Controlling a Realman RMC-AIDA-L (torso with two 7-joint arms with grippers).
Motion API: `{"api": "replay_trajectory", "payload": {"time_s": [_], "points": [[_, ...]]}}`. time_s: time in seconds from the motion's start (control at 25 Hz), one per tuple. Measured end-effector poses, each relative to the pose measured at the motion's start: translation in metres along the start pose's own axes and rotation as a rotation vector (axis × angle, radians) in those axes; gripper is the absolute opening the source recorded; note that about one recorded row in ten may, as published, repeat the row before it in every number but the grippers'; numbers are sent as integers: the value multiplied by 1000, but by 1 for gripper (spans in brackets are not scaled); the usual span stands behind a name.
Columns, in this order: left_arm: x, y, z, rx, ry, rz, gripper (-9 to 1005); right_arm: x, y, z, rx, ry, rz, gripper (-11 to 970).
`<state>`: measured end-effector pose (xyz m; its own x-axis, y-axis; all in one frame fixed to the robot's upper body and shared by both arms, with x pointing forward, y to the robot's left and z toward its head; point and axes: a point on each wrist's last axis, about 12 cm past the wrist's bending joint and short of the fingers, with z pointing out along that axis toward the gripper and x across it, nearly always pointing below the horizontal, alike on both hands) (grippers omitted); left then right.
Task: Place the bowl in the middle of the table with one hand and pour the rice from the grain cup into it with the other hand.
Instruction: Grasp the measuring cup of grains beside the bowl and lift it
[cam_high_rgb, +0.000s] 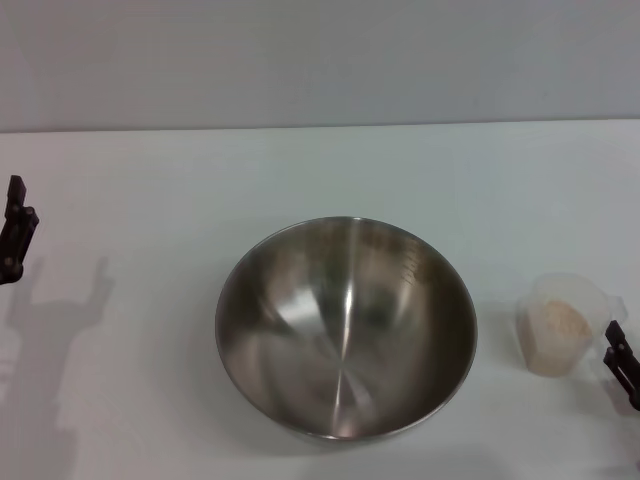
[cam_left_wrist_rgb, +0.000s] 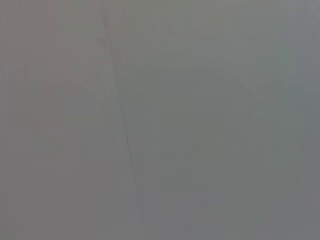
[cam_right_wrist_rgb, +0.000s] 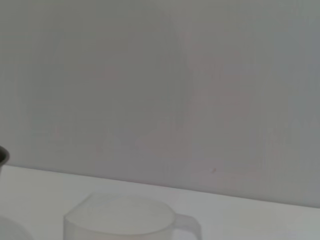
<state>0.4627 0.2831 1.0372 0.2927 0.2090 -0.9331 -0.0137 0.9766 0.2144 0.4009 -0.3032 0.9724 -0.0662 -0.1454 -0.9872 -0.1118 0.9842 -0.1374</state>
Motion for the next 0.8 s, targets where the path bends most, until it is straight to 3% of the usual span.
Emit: {"api": "replay_trajectory", "payload": {"time_s": [0.8], "points": [[1,0,-2,4,3,7,815,-5,1,16,-20,-15,2,745]]}}
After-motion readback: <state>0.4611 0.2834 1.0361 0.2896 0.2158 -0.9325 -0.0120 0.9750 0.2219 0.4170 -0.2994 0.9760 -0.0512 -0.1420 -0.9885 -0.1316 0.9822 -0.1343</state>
